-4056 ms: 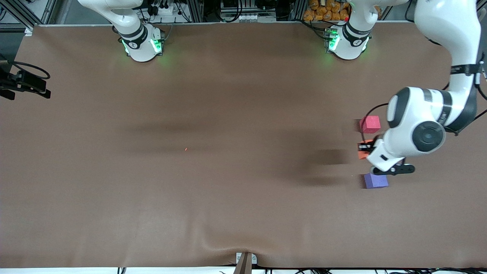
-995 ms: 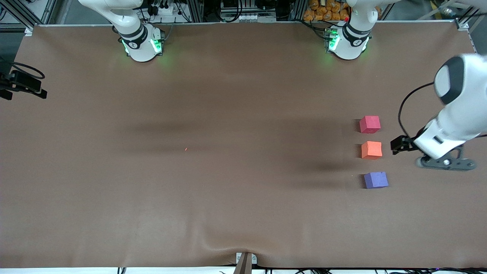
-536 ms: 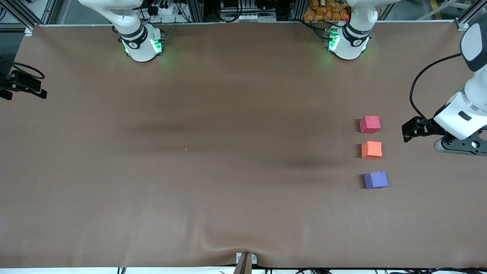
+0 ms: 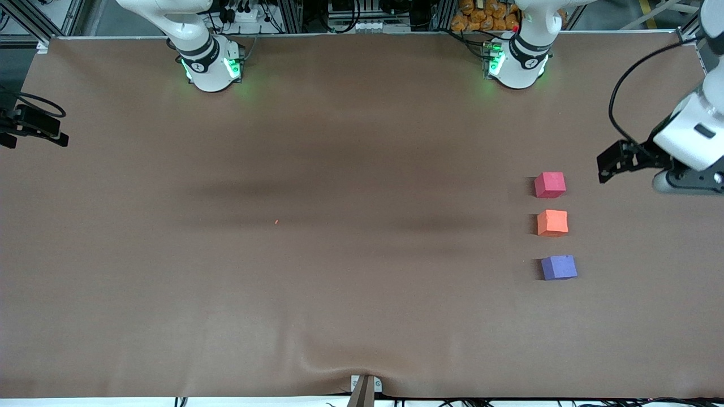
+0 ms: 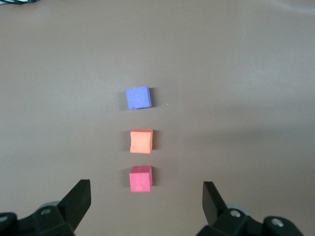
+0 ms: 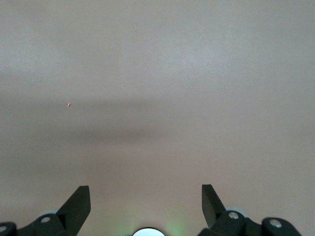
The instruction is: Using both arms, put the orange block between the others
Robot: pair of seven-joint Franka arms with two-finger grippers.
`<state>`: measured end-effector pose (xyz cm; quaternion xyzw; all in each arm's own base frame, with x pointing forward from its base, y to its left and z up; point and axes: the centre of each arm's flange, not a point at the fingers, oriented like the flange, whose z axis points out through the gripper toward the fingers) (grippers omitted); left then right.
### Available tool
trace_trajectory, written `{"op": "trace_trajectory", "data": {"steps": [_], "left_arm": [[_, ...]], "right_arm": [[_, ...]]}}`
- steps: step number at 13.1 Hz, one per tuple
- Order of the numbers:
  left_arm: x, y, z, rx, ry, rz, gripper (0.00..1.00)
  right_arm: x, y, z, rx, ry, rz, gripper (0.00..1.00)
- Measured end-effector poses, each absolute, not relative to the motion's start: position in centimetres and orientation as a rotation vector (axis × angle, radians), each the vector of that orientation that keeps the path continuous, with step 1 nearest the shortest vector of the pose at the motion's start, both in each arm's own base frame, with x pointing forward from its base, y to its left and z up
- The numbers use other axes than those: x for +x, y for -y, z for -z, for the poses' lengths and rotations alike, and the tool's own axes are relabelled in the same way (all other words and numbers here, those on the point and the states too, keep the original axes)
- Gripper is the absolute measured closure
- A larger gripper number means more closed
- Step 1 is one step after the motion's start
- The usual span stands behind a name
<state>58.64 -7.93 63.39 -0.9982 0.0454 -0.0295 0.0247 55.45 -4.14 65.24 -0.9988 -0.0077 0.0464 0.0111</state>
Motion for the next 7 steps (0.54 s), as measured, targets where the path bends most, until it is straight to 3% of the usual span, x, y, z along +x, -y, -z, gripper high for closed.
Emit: {"op": "trace_trajectory", "data": {"steps": [7], "left_arm": [[56.1,7.2,-63.5,-3.113,-0.088,-0.026,0.0]], "right_arm": [[55.4,4.2,-65.3,-3.124,0.023,-0.145,0.0]]}}
